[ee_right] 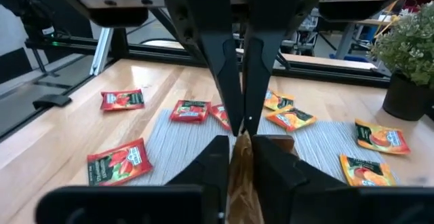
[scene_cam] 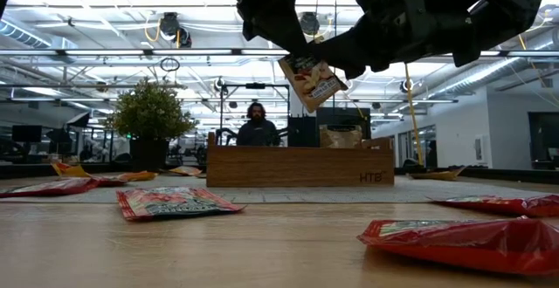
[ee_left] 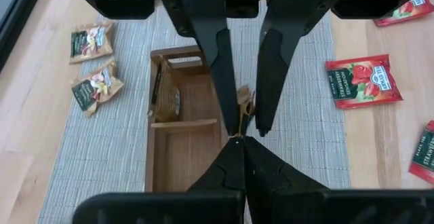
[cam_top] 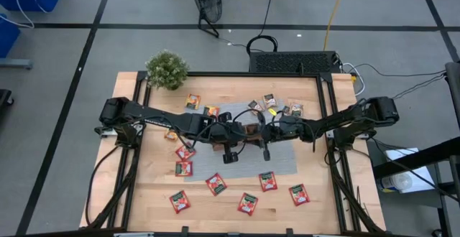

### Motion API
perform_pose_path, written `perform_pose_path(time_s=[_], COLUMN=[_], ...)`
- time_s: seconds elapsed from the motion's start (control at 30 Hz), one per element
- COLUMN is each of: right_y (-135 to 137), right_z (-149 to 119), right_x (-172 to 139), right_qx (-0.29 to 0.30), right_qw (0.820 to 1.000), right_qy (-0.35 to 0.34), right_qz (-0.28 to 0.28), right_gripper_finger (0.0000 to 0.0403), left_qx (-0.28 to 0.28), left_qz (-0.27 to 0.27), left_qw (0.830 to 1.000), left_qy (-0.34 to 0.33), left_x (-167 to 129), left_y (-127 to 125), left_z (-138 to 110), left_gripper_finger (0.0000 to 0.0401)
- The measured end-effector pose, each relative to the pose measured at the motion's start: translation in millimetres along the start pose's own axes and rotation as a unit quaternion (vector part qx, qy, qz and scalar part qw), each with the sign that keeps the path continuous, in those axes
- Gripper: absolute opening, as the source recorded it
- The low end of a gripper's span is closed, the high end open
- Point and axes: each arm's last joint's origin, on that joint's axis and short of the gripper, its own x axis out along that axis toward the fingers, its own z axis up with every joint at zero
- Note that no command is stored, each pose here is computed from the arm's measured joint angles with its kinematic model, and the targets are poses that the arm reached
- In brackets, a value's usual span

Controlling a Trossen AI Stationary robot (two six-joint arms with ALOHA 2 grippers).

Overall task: Pick & Place Tea
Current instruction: Put the brown tea bag into the right section of the wooden organizer

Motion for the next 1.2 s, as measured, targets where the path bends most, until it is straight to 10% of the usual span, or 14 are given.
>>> perform_pose_path(time_s=[0.53, 0.9, 1.2], right_y=[-5.8, -7.8, -9.4], right_z=[-11.6, -41.8, -57.1], right_x=[-9.2, -75.6, -98.0], right_qx=[-0.065, -0.020, -0.011], right_qw=[0.989, 0.984, 0.994], right_qy=[0.060, -0.033, -0.076], right_qz=[-0.117, -0.173, -0.076], right_gripper_finger=[0.0001, 0.0000, 0.0000], left_qx=[-0.014, 0.051, 0.057], left_qz=[-0.015, 0.094, 0.099], left_qw=[1.000, 0.987, 0.983], left_qy=[-0.021, -0.118, -0.144], left_x=[-33.1, -71.0, -69.7], left_y=[-8.6, -41.8, -39.6], left_z=[2.6, 3.1, 9.8], left_gripper_finger=[0.0038, 0.0005, 0.0035])
